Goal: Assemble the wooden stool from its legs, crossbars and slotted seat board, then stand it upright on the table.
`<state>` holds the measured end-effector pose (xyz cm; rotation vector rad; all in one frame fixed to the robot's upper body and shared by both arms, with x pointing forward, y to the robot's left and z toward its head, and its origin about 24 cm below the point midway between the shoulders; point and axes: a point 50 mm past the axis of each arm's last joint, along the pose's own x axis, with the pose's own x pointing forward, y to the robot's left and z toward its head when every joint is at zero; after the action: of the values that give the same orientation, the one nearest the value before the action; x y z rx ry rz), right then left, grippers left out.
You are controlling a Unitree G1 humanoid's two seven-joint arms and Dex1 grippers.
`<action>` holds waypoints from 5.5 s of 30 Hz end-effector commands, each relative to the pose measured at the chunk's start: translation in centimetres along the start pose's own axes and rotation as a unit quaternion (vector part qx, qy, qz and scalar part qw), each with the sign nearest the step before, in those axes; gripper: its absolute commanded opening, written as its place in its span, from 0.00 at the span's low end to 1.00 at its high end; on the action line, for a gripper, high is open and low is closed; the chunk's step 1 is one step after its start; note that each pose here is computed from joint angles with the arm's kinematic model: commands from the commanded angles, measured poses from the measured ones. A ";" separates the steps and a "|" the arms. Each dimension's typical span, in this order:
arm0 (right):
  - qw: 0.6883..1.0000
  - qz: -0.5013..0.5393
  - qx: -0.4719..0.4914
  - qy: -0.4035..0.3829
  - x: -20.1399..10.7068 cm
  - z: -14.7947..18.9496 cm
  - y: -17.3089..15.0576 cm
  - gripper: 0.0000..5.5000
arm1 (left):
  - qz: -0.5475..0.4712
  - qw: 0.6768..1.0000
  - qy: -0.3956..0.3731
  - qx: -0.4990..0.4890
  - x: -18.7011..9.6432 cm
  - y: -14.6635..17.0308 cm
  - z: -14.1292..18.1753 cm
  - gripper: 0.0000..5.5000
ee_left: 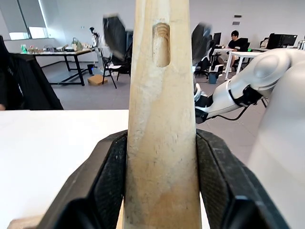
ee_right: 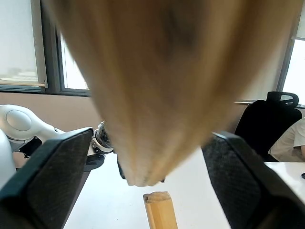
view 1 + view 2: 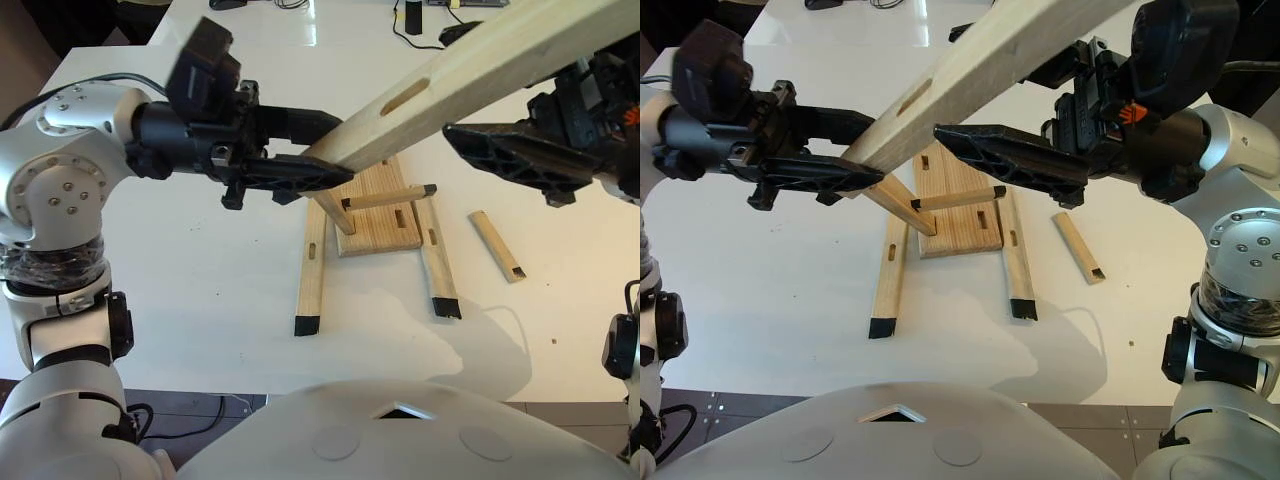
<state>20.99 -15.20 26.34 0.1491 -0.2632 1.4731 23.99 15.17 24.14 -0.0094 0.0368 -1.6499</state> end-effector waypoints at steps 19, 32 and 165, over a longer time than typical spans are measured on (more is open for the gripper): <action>0.999 -0.003 0.003 0.048 -1.3 -1.8 -0.3 0.38 | 0.020 1.000 0.016 0.002 0.6 1.4 -0.9 0.36; 0.991 -0.113 -0.034 -0.060 -2.5 1.5 -3.8 0.37 | 0.085 0.992 -0.082 0.031 1.0 2.2 2.6 0.57; 0.956 -0.137 -0.033 0.258 -9.3 -10.5 -2.8 0.37 | 0.289 0.909 0.255 0.155 1.3 8.5 -19.1 0.59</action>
<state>24.65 -21.91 14.46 -0.2854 0.0818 1.1307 31.99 13.50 4.98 0.6028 0.1428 -0.9860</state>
